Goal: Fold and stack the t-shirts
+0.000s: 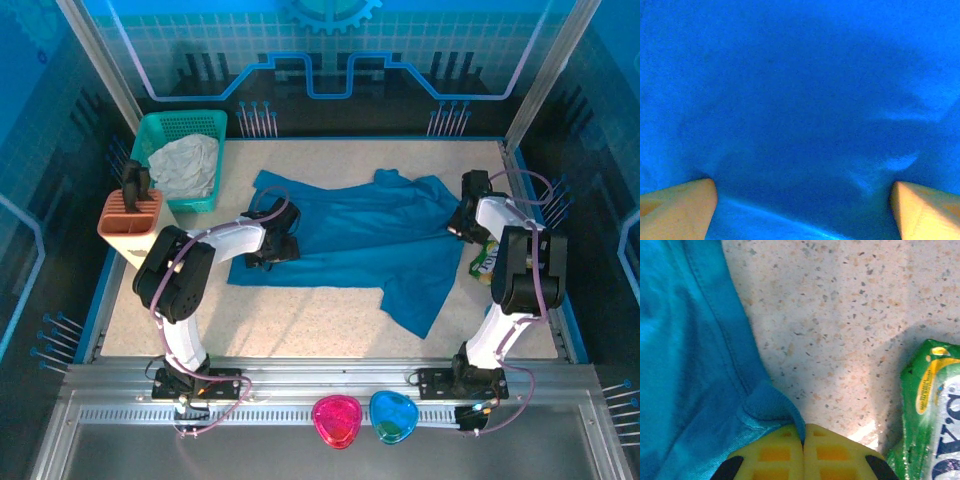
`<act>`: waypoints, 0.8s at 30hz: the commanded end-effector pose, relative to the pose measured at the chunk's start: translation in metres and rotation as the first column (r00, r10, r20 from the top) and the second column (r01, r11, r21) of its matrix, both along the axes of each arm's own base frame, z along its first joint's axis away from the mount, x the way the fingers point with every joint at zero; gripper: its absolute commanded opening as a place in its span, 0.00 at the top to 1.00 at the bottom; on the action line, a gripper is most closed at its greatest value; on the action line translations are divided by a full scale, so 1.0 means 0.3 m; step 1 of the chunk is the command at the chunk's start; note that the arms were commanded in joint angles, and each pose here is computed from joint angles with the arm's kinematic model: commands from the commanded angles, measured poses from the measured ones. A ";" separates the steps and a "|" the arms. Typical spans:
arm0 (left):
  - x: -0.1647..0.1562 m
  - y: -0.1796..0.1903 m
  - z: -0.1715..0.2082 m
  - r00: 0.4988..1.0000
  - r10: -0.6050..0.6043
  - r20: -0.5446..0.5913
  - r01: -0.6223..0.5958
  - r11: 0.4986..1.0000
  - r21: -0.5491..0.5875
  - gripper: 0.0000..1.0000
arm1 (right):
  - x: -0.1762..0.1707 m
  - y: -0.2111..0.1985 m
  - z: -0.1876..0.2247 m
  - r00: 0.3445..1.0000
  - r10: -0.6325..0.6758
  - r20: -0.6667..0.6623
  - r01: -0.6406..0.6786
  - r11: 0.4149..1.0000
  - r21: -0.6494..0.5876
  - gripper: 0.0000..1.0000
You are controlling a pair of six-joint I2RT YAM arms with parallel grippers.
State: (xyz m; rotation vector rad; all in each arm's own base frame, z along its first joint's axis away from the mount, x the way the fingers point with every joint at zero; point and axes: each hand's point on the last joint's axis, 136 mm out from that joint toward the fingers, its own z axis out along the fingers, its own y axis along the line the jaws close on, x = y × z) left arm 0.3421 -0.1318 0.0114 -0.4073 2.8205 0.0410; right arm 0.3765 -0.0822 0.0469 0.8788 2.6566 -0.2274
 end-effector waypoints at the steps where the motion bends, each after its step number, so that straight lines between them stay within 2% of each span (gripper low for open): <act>1: -0.116 0.023 -0.098 0.987 0.005 -0.158 0.001 0.999 0.039 0.09 | -0.044 -0.081 0.003 0.997 -0.054 -0.057 0.049 0.996 -0.074 1.00; 8: -0.142 0.013 -0.047 0.989 -0.015 -0.147 0.022 0.999 0.046 0.06 | -0.100 -0.067 0.018 0.998 -0.031 -0.059 0.027 0.998 -0.064 0.98; 12: -0.145 0.009 0.054 0.995 -0.033 -0.095 0.039 0.998 0.055 0.01 | -0.072 -0.017 0.127 0.998 0.058 0.023 -0.058 0.998 -0.016 0.68; 15: -0.132 0.016 0.143 0.999 -0.036 -0.040 0.039 0.998 0.055 0.01 | -0.004 0.068 0.257 0.969 0.218 0.112 -0.217 0.976 -0.026 0.44; 16: -0.124 0.015 0.173 0.999 -0.039 -0.021 0.040 0.998 0.052 0.01 | 0.020 0.106 0.292 0.950 0.285 0.125 -0.281 0.959 -0.048 0.37; 18: -0.110 0.011 0.228 0.999 -0.046 0.011 0.046 0.998 0.044 0.01 | 0.077 0.182 0.348 0.901 0.414 0.133 -0.403 0.910 -0.102 0.28; 20: -0.094 0.002 0.280 0.998 -0.057 0.041 0.055 0.998 0.034 0.01 | 0.140 0.264 0.361 0.831 0.549 0.092 -0.533 0.833 -0.150 0.26; 24: -0.065 -0.022 0.340 0.993 -0.092 0.075 0.090 0.996 0.022 0.01 | 0.273 0.367 0.342 0.694 0.719 -0.046 -0.705 0.665 -0.246 0.26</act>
